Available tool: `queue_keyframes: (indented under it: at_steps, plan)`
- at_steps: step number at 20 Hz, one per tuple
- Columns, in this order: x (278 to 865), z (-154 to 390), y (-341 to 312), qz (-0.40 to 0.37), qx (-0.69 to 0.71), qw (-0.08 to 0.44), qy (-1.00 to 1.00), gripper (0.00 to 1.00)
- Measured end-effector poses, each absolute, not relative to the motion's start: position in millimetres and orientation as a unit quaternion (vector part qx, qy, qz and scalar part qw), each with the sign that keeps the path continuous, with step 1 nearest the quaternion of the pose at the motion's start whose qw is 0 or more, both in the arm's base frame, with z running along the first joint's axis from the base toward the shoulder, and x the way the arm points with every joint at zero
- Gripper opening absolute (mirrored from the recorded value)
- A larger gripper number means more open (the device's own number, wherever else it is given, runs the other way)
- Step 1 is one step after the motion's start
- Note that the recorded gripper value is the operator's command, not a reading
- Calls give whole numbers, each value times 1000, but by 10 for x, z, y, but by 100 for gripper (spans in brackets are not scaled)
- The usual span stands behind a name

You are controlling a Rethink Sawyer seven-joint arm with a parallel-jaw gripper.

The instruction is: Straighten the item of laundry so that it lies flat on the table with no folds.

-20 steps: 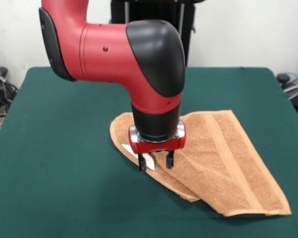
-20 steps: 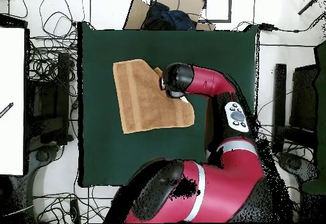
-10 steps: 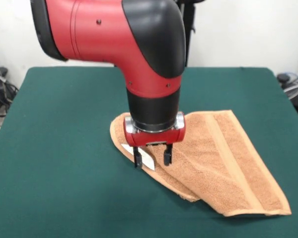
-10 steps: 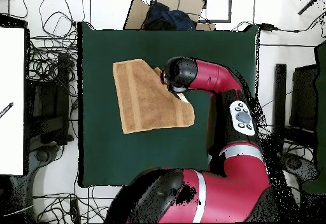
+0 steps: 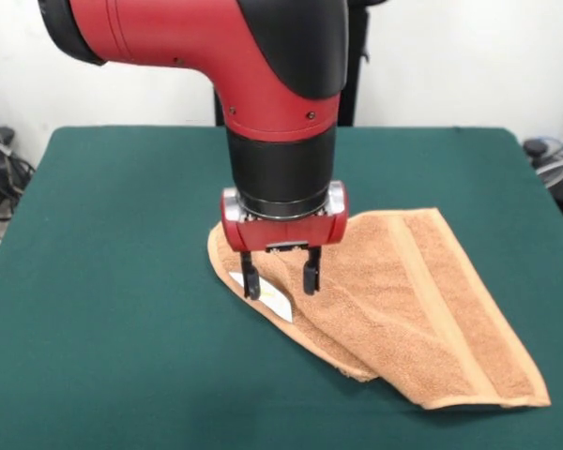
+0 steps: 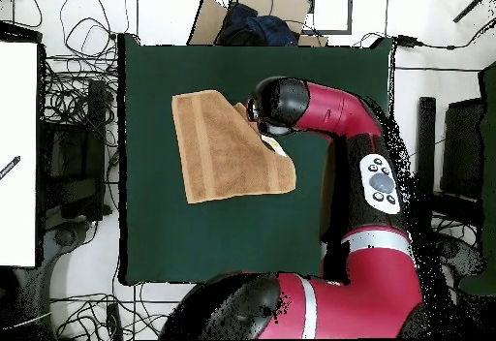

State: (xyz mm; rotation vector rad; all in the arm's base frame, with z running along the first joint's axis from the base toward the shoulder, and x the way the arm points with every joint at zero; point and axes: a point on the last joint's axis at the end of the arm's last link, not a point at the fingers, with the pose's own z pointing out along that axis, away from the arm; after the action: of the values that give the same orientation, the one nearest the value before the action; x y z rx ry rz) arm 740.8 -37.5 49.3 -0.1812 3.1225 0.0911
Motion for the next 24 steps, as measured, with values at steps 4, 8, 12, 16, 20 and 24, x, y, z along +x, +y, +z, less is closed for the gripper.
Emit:
queue_keyframes:
  at_steps: [4,8,12,16,20,24]
  plan:
    - [7387,447,-410,31,-55,3,998,100]
    - [7340,335,-422,34,-53,-5,998,100]
    - [7254,142,-396,41,-52,-19,998,100]
    - [7204,37,-376,44,-51,-27,997,100]
    - [7185,-4,-368,46,-51,-30,997,100]
    - [7195,18,-372,45,-51,-29,997,100]
